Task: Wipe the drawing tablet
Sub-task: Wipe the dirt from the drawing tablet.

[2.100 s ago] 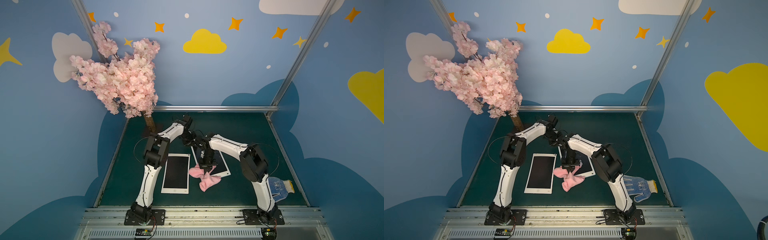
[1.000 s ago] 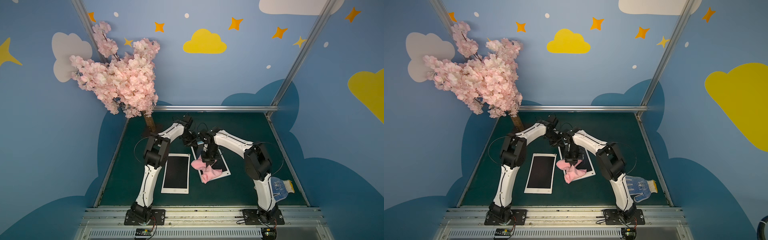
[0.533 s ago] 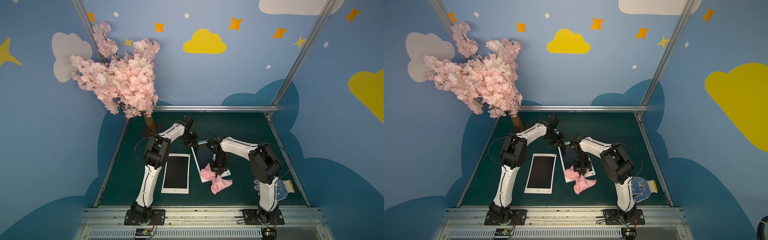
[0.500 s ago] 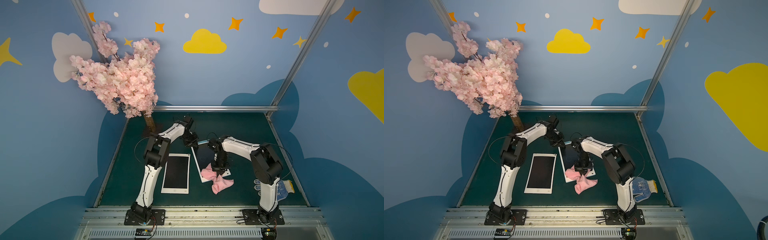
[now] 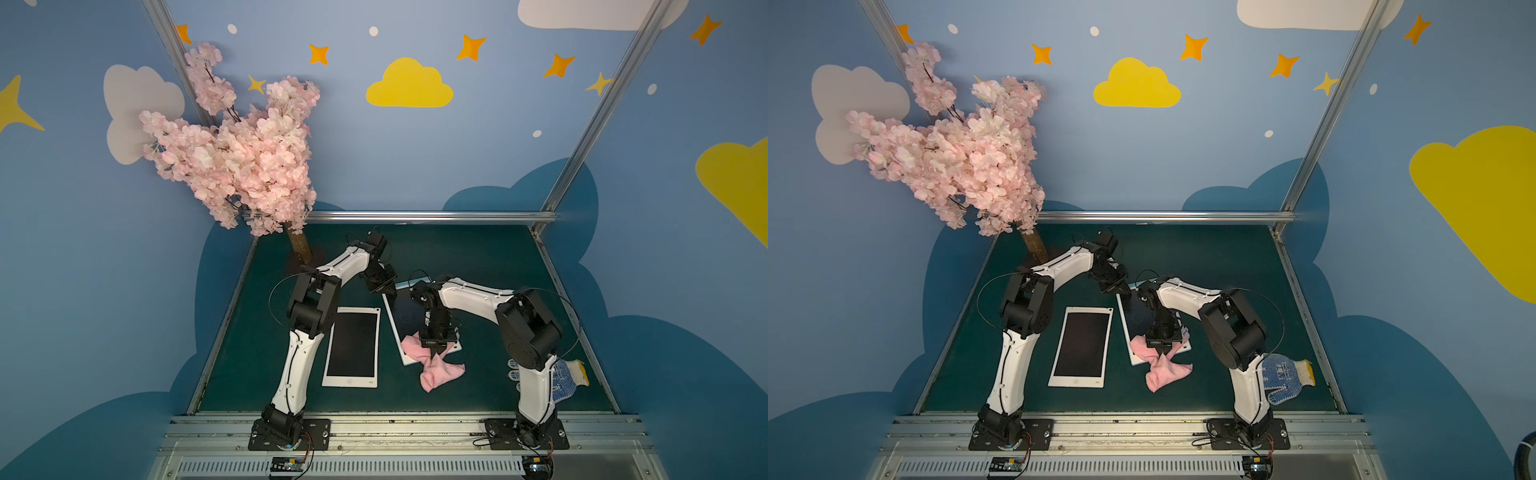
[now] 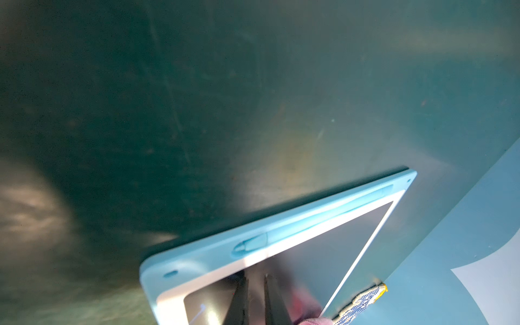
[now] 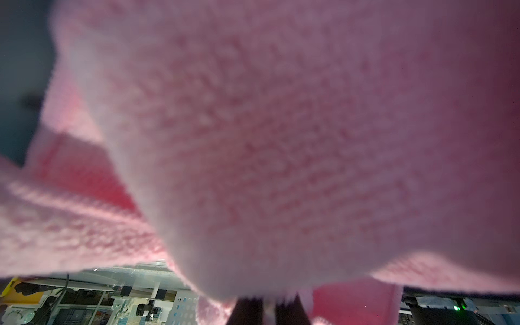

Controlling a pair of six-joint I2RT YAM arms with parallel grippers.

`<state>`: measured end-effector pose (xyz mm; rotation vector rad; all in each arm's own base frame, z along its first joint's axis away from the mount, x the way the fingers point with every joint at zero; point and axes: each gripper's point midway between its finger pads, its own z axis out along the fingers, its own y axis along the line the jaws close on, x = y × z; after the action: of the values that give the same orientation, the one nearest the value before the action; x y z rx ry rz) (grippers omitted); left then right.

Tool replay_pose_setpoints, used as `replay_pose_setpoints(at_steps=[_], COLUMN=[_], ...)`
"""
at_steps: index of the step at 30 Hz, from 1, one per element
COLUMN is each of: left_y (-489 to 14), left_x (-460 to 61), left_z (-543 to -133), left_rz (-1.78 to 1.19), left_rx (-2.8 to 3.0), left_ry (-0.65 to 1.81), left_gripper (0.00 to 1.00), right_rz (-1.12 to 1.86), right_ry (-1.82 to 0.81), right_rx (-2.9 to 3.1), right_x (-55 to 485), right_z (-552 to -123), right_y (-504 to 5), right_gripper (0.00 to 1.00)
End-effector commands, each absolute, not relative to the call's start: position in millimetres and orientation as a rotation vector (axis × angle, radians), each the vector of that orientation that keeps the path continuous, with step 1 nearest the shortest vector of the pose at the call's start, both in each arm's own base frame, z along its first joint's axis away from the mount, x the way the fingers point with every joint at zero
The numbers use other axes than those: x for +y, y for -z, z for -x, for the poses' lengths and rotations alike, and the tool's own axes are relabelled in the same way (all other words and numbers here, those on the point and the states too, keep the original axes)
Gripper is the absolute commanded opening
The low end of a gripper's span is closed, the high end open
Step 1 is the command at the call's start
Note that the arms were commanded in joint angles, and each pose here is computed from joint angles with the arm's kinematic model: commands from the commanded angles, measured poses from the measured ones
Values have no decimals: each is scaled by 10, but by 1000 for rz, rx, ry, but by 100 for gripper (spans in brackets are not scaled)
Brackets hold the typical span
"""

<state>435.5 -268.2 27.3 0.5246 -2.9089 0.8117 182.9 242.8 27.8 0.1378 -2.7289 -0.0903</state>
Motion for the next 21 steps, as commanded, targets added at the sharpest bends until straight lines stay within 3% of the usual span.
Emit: replay_pose_setpoints(at_steps=[1, 9, 21], left_y=[-402, -380, -455], left_x=[-2684, -2692, -2697], left_z=[-4332, -4313, -4342], left_rz=[-510, -506, -500], left_rx=[-2921, -2915, -2932], left_ry=[-827, -824, -836], left_gripper=[15, 15, 15], right_rz=[-126, -165, -153], right_ry=[72, 65, 1], right_rx=[-2763, -2830, -2776], right_x=[2460, 2476, 2386], right_z=[-1927, -2048, -1971], right_y=[-235, -379, -74], right_gripper=[0, 0, 0])
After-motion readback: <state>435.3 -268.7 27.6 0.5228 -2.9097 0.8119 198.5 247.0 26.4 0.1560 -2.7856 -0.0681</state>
